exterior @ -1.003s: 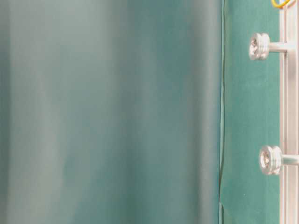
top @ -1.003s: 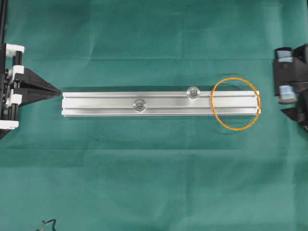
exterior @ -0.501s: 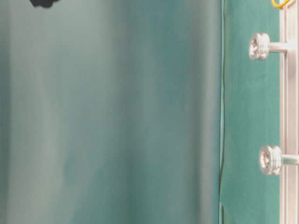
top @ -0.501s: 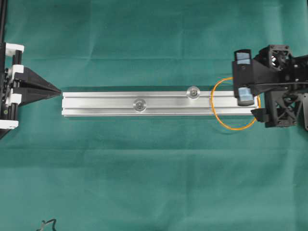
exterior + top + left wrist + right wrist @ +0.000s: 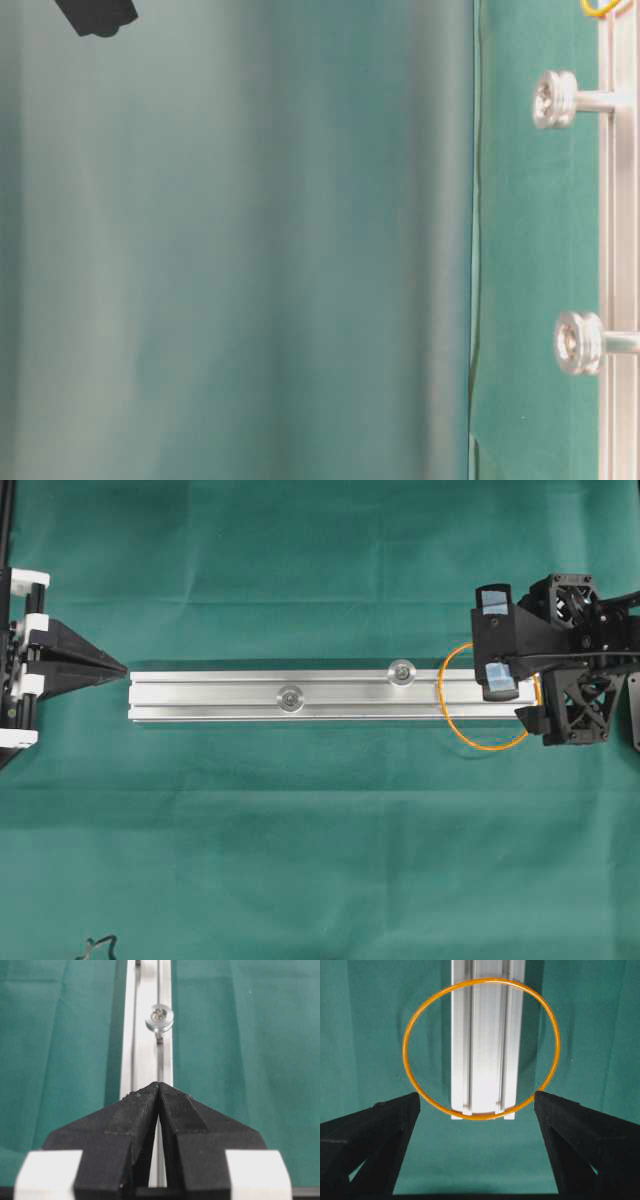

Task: Hook the rubber onto the shaft.
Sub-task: 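Lower the open right gripper and close it on the band's near edge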

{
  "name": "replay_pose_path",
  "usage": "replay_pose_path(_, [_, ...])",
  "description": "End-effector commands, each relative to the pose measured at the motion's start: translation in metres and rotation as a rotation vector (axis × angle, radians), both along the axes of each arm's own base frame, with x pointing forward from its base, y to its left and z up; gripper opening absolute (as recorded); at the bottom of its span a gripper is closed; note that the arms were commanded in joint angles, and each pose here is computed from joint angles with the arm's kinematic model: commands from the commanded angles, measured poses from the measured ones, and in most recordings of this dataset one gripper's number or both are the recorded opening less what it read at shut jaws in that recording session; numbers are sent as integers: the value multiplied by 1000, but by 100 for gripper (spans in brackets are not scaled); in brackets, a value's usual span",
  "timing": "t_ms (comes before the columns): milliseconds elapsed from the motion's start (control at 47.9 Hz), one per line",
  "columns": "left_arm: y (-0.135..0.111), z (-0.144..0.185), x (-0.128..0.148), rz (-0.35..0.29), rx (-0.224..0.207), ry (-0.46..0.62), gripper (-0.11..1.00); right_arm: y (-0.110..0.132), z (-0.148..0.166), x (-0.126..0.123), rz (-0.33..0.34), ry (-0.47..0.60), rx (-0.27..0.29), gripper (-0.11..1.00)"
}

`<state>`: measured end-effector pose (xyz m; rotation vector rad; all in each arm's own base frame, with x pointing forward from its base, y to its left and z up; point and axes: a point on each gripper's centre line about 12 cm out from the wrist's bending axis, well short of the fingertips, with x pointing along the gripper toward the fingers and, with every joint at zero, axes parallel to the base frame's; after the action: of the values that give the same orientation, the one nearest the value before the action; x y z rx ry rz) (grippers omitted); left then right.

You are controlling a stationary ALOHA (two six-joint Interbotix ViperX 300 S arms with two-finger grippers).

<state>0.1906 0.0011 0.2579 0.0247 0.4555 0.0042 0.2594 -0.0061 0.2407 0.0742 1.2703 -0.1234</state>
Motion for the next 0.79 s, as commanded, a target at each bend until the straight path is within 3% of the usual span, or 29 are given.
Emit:
replay_pose_path(0, [1,13,4,3,3,-35,2,-1,11,5,1,-38,-2,99])
replay_pose_path(773, [1,13,4,3,2,-37,2,2,3,7,-2,-55,17,99])
